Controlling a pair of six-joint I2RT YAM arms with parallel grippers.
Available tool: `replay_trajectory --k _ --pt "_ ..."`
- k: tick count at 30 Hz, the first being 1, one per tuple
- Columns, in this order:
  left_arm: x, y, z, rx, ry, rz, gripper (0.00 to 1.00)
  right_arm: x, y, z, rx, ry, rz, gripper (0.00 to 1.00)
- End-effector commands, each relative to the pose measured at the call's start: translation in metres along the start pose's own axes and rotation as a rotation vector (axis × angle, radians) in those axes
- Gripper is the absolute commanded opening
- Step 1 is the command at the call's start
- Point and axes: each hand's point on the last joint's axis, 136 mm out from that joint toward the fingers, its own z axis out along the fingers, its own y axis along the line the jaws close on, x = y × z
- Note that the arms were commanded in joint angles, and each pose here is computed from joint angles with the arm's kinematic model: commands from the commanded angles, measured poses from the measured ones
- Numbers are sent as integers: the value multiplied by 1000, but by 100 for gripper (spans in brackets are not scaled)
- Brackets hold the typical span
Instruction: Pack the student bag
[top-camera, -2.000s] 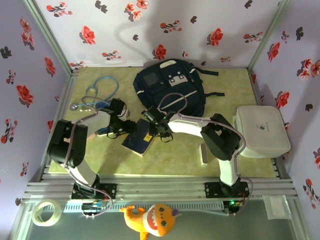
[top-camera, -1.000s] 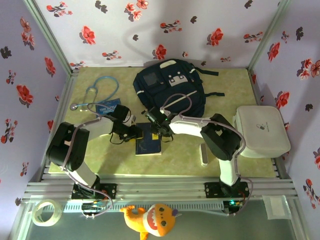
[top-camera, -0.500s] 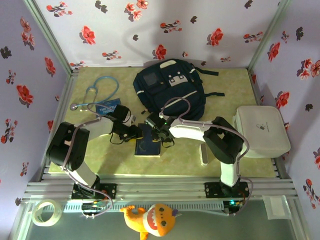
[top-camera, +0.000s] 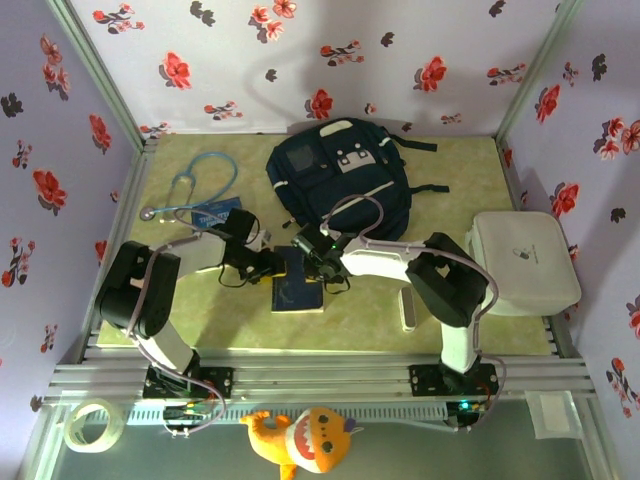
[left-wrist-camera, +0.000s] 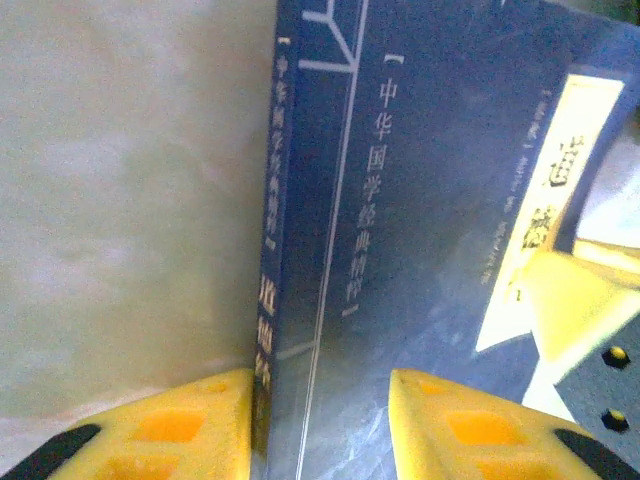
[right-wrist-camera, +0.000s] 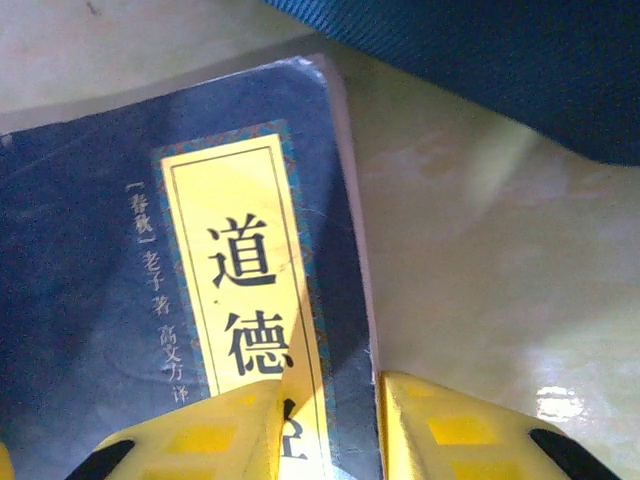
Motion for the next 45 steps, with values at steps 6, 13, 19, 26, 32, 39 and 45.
replay_trajectory --k 6,13,19,26,32,39,45 --pt "11 -75 -38 249 -8 139 34 18 -13 26 -14 80 31 26" --pt "4 -58 -25 179 -22 79 28 16 -12 25 -38 79 40 27" --pt "-4 -56 -18 171 -30 54 22 12 -7 20 -90 62 46 30" --pt "-20 -54 -39 114 -121 69 0 -9 3 -3 -177 -41 47 44" --pt "-36 -59 -84 39 -286 135 0 -38 6 -36 -269 -159 71 60" --pt "-63 -88 -147 44 -518 157 0 -72 27 -83 -546 -234 127 80" --pt "-102 -134 -191 226 -728 87 0 -117 33 -119 -803 -243 283 89"
